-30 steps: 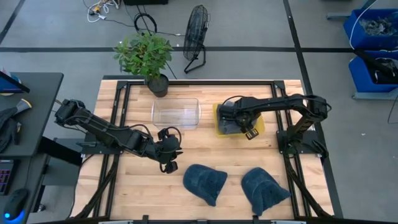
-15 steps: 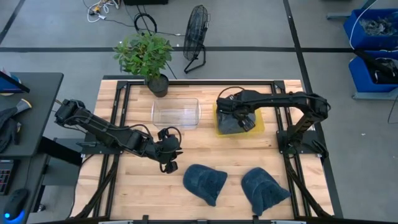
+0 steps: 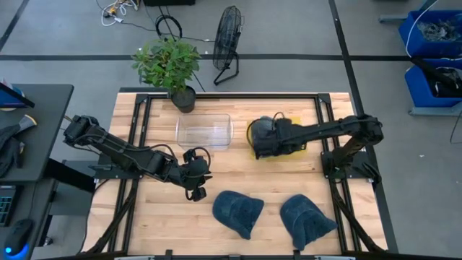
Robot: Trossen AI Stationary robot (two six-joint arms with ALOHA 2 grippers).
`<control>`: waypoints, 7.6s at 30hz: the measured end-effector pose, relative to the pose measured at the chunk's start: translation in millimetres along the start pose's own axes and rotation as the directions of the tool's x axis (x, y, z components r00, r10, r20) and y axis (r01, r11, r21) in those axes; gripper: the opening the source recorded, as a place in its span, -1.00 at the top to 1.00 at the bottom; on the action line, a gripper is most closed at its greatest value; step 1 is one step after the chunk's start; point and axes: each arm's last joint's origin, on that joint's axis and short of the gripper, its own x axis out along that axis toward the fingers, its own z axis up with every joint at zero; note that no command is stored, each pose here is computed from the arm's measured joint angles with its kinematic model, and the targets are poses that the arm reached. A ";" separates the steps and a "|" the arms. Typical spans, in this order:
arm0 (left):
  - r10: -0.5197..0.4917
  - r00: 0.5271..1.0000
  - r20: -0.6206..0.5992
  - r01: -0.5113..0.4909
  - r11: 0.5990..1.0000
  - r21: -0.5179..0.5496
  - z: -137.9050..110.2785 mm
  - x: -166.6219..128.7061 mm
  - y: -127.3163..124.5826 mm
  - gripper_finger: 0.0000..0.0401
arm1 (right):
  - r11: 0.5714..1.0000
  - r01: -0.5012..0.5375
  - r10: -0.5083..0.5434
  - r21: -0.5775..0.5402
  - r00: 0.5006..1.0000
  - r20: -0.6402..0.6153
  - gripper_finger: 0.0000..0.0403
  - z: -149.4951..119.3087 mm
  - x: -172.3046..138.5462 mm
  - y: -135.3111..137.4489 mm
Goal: Pick & Place hat
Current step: Put the left blue cap into the transparent bin
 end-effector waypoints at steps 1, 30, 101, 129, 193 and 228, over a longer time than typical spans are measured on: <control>0.000 1.000 0.000 0.000 1.000 0.000 0.0 0.0 0.0 0.61 | 0.997 -0.023 0.023 -0.069 1.000 -0.004 -0.37 -4.2 -2.4 1.0; -0.007 1.000 0.011 0.007 1.000 -0.006 1.2 0.0 -0.6 0.61 | 0.154 -0.250 0.314 -0.956 0.930 -0.193 -0.36 -54.5 -32.6 14.6; -0.141 0.980 -0.140 0.156 0.982 0.109 -50.7 62.4 -59.1 0.14 | -0.219 -0.472 0.455 -0.854 0.725 -0.517 -0.36 -123.7 -79.0 -0.1; 0.070 0.997 -0.035 -0.070 0.998 -0.002 -54.8 78.5 -52.9 0.93 | -0.130 -0.492 0.462 -0.861 0.738 -0.492 -0.36 -122.8 -78.2 -0.5; 0.644 0.763 -0.063 -0.642 0.742 -0.193 19.5 64.5 114.0 0.91 | -0.133 -0.497 0.475 -0.857 0.727 -0.495 -0.36 -123.1 -79.4 0.7; 0.492 0.820 -0.294 -0.544 0.829 -0.129 17.2 64.0 154.3 0.35 | -0.077 -0.521 0.249 -0.850 0.816 -0.522 -0.36 -119.5 -68.4 -17.6</control>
